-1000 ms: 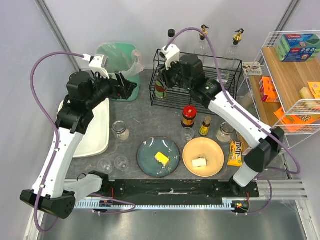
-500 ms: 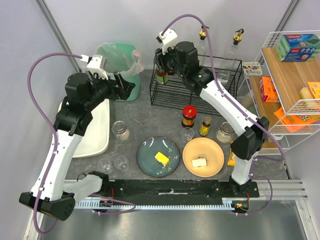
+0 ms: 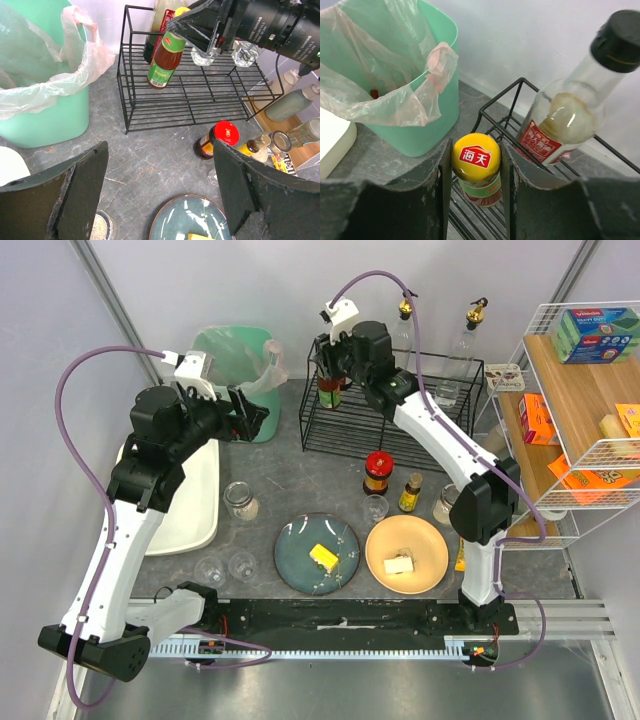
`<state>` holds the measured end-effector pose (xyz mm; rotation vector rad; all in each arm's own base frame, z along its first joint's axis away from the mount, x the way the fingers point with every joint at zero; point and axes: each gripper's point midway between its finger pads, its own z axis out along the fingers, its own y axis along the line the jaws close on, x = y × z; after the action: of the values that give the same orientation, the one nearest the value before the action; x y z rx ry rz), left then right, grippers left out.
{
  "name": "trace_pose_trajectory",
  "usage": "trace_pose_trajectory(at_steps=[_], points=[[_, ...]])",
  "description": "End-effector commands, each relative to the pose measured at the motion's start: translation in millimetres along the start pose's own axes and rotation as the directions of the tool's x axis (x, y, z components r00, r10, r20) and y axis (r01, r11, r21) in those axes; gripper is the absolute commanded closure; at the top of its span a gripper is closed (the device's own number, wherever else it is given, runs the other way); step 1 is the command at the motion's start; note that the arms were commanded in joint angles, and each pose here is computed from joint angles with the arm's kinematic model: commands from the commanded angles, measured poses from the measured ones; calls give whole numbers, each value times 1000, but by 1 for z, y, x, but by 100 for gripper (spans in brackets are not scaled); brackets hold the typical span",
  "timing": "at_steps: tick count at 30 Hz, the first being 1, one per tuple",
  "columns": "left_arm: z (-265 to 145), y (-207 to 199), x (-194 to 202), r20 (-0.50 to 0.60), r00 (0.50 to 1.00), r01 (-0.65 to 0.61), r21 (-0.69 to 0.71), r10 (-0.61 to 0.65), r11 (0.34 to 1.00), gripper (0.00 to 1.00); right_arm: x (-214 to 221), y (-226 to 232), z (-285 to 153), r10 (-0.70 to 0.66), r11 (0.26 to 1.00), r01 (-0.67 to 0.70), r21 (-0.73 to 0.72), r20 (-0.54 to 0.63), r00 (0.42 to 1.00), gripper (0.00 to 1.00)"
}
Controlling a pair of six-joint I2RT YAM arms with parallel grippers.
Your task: Clear the kitchen counter
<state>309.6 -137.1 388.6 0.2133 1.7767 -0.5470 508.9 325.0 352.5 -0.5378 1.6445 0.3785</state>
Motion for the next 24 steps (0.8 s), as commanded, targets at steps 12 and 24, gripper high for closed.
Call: trace_pose_trajectory(at_steps=[12,24], points=[[-12,-1,-21,54,996,-65,-15,66,998,10,-63,3,-1,40,999,-39,-8,209,977,91],[-13,-1,-21,55,996,-63,-17,64,998,10,-42,-6,6,81,995,-90,48,156,984,59]])
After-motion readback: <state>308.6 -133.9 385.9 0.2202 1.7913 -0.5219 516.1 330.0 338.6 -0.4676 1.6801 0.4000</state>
